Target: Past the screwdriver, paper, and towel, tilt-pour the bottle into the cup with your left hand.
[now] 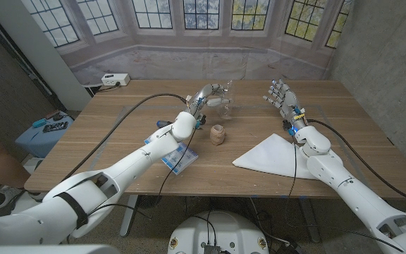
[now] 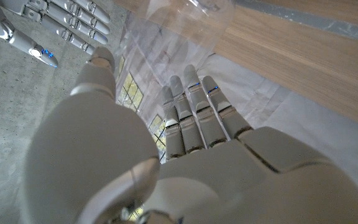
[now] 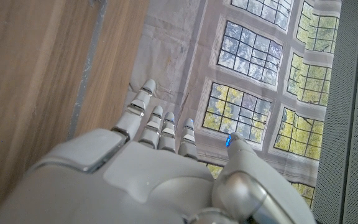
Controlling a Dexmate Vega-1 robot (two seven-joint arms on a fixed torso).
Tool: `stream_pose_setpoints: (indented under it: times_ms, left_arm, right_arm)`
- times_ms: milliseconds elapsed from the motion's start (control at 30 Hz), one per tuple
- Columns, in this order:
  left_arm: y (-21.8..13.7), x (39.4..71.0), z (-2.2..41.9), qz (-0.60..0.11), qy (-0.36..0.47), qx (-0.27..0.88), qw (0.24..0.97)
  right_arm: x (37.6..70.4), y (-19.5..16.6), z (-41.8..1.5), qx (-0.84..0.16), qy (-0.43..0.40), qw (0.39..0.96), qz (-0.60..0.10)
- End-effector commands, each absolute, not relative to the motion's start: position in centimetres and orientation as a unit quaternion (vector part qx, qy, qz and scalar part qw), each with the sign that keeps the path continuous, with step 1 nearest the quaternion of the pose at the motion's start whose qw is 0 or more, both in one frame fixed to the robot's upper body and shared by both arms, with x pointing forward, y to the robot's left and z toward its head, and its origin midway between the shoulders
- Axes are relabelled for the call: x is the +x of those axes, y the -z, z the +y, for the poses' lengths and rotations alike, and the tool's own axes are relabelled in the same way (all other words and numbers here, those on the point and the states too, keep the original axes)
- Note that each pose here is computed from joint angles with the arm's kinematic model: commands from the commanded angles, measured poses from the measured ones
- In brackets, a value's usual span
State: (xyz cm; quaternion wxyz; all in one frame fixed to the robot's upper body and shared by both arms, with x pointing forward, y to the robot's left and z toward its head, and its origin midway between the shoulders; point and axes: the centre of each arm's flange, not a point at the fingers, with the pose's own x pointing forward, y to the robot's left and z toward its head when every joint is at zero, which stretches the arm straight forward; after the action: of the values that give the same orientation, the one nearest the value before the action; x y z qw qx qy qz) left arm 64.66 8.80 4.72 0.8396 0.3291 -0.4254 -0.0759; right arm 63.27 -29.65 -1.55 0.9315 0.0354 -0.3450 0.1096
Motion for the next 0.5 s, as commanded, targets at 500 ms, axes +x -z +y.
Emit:
stream_pose_setpoints:
  times_ms: [500]
  left_arm:
    - [-1.84, 67.52, 9.46, -0.365, 0.107, 0.274, 0.883]
  right_arm:
    - [63.69, 1.45, -29.09, 0.026, -0.111, 0.937, -0.331]
